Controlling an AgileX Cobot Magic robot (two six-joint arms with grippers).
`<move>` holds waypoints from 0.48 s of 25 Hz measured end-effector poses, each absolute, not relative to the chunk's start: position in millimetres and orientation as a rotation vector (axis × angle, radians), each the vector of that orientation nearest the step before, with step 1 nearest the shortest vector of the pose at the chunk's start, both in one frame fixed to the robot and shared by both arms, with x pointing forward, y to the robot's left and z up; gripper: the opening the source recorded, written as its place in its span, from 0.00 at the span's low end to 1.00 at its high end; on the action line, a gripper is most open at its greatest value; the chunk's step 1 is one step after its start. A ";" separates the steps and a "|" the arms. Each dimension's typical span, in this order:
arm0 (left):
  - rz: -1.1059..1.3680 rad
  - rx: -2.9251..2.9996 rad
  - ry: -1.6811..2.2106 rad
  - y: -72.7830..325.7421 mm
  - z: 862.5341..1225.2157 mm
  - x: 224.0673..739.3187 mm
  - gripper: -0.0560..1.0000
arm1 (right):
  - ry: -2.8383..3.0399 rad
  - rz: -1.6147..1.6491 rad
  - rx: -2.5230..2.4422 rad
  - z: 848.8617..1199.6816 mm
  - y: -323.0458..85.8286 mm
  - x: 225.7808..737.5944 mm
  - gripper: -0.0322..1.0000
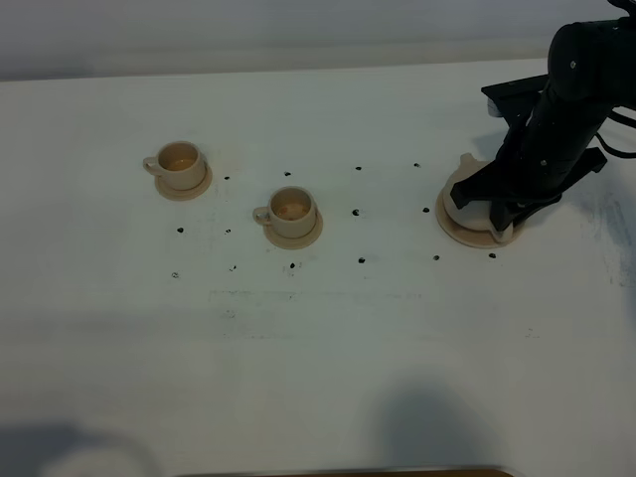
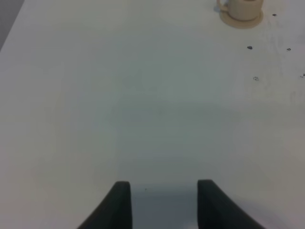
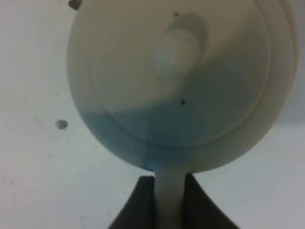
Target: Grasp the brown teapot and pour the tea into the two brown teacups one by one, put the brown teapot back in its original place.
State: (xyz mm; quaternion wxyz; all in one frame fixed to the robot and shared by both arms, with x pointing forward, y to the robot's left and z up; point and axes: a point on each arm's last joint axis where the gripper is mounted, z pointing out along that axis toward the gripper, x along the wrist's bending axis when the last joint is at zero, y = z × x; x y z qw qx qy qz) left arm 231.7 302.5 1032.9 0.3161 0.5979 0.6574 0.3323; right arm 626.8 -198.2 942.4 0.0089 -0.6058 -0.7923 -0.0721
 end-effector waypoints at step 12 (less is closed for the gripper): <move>0.875 1.574 1.731 302.5 1032.9 231.7 0.35 | -2.473 -0.177 -1.873 928.7 -198.6 627.7 0.14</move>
